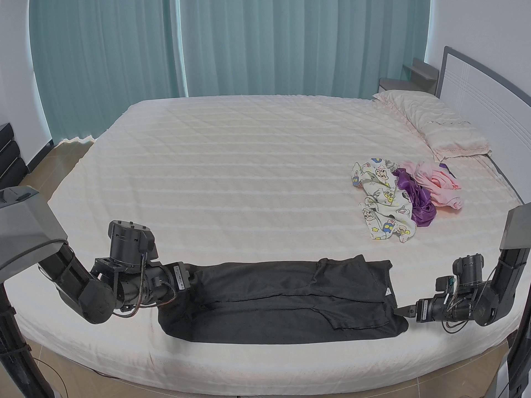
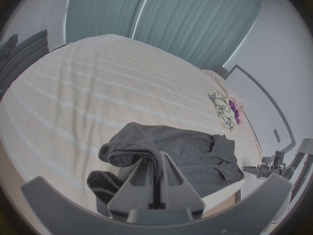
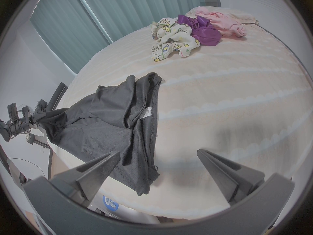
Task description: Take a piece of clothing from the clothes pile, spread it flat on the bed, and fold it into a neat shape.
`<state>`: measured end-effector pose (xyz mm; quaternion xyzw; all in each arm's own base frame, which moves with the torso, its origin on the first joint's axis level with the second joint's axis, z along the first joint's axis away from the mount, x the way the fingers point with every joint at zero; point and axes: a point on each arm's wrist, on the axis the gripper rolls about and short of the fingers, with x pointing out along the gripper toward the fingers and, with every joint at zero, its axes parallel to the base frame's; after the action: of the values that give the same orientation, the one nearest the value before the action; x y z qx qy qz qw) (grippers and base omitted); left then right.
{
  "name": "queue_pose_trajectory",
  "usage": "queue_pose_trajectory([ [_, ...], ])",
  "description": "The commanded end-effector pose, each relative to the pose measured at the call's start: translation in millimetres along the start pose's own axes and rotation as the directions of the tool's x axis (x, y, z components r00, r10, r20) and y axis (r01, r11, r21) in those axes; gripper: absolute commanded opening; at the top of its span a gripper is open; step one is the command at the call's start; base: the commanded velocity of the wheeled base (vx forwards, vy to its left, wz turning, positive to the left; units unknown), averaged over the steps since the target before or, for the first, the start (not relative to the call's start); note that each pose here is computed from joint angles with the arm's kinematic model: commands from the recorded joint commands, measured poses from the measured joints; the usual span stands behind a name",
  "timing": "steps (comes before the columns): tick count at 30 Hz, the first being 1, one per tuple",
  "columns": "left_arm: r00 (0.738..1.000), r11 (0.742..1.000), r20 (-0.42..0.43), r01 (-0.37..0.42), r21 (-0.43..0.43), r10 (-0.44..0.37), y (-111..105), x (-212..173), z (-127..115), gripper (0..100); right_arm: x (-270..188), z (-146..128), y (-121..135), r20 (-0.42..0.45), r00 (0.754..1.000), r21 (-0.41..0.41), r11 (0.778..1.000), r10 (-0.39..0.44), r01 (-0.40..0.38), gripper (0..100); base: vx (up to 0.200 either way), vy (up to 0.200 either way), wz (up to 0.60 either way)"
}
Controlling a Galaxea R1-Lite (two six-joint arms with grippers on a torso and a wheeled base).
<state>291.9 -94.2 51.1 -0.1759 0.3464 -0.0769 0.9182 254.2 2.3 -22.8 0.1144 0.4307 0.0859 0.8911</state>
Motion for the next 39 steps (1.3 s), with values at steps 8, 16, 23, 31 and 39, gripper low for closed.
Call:
queue_pose_trajectory([
  [8, 0.997, 0.998, -0.063, 0.047, 0.036, -0.045, -37, -2, -4, 0, -5, 4, 1, 0.024, 1.000, -0.002, 1.000, 0.002, -0.002, 100, 0.000, -0.150, 0.00],
  [16, 0.998, 0.998, -0.051, 0.032, 0.056, -0.029, -46, 0, -7, 0, -5, 4, 1, 0.025, 1.000, -0.003, 1.000, 0.002, -0.002, 100, 0.000, -0.200, 0.00],
  [23, 0.997, 0.998, -0.069, 0.047, 0.043, -0.044, -59, 2, -5, 0, -5, 4, 0, 0.026, 1.000, -0.001, 1.000, 0.001, -0.001, 100, 0.000, -0.200, 0.00],
  [31, 0.994, 0.996, -0.084, 0.077, 0.047, -0.073, -75, 10, -11, 0, -5, 4, 1, 0.025, 1.000, -0.003, 1.000, 0.002, -0.002, 100, 0.000, -0.200, 0.00],
  [39, 0.992, 0.995, -0.103, 0.083, 0.057, -0.077, -83, 23, -14, 0, -5, 4, 2, 0.023, 1.000, -0.006, 1.000, 0.003, -0.002, 100, 0.000, -0.200, 0.00],
])
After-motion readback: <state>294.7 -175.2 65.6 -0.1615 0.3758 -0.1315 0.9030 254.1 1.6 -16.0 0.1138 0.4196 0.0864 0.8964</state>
